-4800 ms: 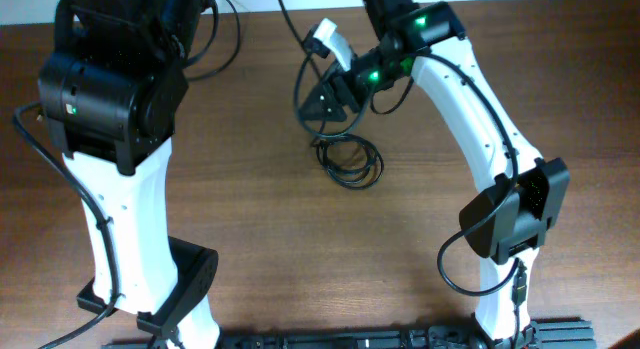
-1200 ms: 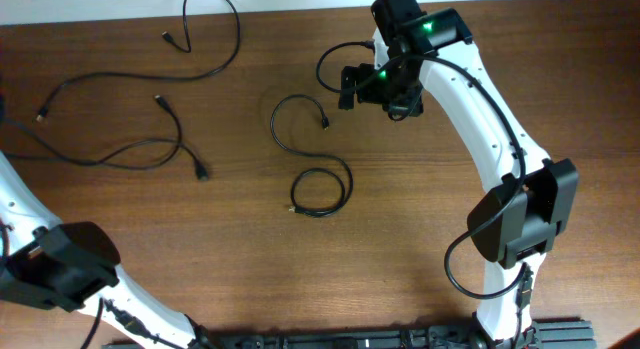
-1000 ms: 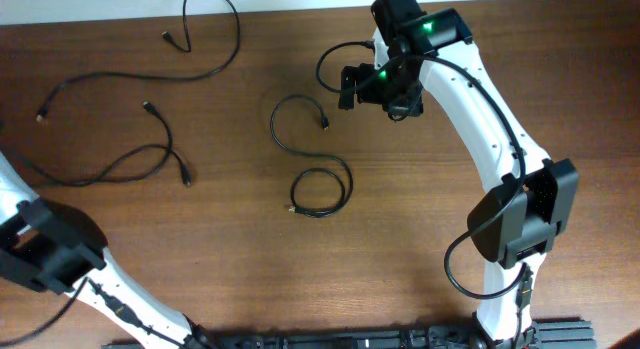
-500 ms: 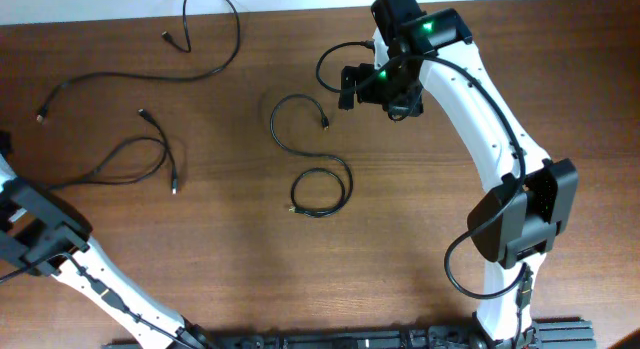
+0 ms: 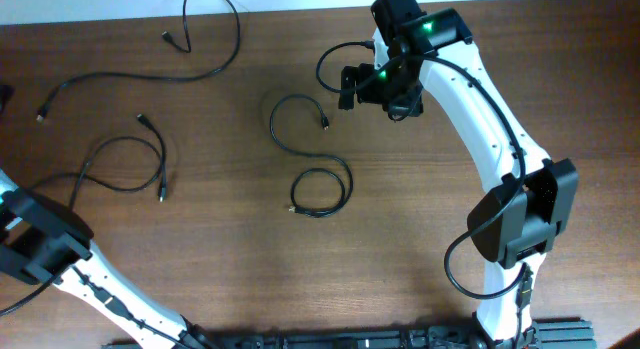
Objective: Untangle cables
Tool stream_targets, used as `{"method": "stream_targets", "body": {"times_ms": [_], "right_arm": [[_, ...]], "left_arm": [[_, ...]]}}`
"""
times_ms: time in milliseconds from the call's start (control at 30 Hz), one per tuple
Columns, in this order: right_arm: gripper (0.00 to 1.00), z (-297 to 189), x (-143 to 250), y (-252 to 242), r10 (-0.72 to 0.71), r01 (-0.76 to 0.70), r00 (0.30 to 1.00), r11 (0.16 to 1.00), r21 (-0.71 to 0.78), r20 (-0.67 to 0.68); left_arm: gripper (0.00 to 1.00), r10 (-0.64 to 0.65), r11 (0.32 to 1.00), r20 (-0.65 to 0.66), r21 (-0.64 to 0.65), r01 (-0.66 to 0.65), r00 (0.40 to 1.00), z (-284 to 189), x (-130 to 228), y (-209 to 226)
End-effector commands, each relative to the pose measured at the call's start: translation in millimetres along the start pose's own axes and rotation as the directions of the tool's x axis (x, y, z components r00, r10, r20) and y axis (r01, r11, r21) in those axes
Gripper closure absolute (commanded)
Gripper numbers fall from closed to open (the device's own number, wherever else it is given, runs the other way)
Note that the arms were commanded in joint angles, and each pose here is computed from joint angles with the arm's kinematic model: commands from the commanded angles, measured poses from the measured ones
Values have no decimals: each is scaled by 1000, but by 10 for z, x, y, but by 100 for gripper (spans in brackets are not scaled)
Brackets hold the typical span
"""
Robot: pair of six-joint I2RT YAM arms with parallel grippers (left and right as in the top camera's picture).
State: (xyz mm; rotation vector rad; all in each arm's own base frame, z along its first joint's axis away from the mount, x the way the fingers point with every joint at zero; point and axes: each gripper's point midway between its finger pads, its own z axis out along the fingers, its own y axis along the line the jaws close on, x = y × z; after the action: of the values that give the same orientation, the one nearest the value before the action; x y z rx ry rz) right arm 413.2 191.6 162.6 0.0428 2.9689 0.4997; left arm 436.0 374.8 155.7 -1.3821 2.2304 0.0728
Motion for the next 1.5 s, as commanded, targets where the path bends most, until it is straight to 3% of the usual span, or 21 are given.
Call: {"method": "stream_targets", "body": {"times_ms": [0,33,67,133,167,200,267,333,467,533,667,767,900,1033,1200,1267,1333,1367,1433,1467], "right_arm": [[1,-26,3,-1,0,0,1000,1000,9,9],[1,-26,3,-1,0,0,1000,1000,9,9],[1,-26,3,-1,0,0,1000,1000,9,9],[1,-26,3,-1,0,0,1000,1000,9,9],[1,-26,3,-1,0,0,1000,1000,9,9],[1,-26,3,-1,0,0,1000,1000,9,9],[1,-26,3,-1,0,0,1000,1000,9,9],[1,-26,3,-1,0,0,1000,1000,9,9],[1,-26,3,-1,0,0,1000,1000,9,9],[1,-26,3,-1,0,0,1000,1000,9,9],[1,-26,3,-1,0,0,1000,1000,9,9],[1,-26,3,-1,0,0,1000,1000,9,9],[1,-26,3,-1,0,0,1000,1000,9,9],[1,-26,3,-1,0,0,1000,1000,9,9],[1,-26,3,-1,0,0,1000,1000,9,9],[1,-26,3,-1,0,0,1000,1000,9,9],[1,-26,3,-1,0,0,1000,1000,9,9],[1,-26,3,-1,0,0,1000,1000,9,9],[1,-26,3,-1,0,0,1000,1000,9,9],[1,-26,3,-1,0,0,1000,1000,9,9]], "left_arm": [[19,3,989,-17,-147,-6,1000,108,100,342],[13,2,992,-50,-128,-9,999,167,190,319],[13,1,994,-79,-106,-10,997,212,269,290],[14,40,998,-207,46,-32,977,323,588,81],[15,44,982,-307,189,15,951,345,841,-158],[20,3,976,-382,204,81,924,370,1044,-235],[10,-79,994,-382,39,102,921,466,1142,-20],[4,-297,954,-402,-171,247,866,536,1388,246],[5,-411,897,-384,-331,292,827,738,1727,564],[7,-422,892,-375,-332,305,826,882,1826,610],[31,-400,890,-329,-362,278,855,976,1848,694],[69,-303,894,-265,-411,178,915,993,1820,684],[88,-120,951,-272,-308,32,955,1076,1814,308],[91,-93,966,-210,-257,37,973,1153,1647,194],[96,70,983,-123,-159,-89,990,1241,1357,13],[82,82,984,-110,-150,-98,991,1234,1309,-16],[39,113,984,-70,-127,-121,991,953,1075,-139],[36,112,987,-34,-111,-115,993,765,930,-214],[1,106,992,62,-76,-102,992,207,638,-336],[1,104,977,83,-194,-87,991,-35,571,-74]]}}
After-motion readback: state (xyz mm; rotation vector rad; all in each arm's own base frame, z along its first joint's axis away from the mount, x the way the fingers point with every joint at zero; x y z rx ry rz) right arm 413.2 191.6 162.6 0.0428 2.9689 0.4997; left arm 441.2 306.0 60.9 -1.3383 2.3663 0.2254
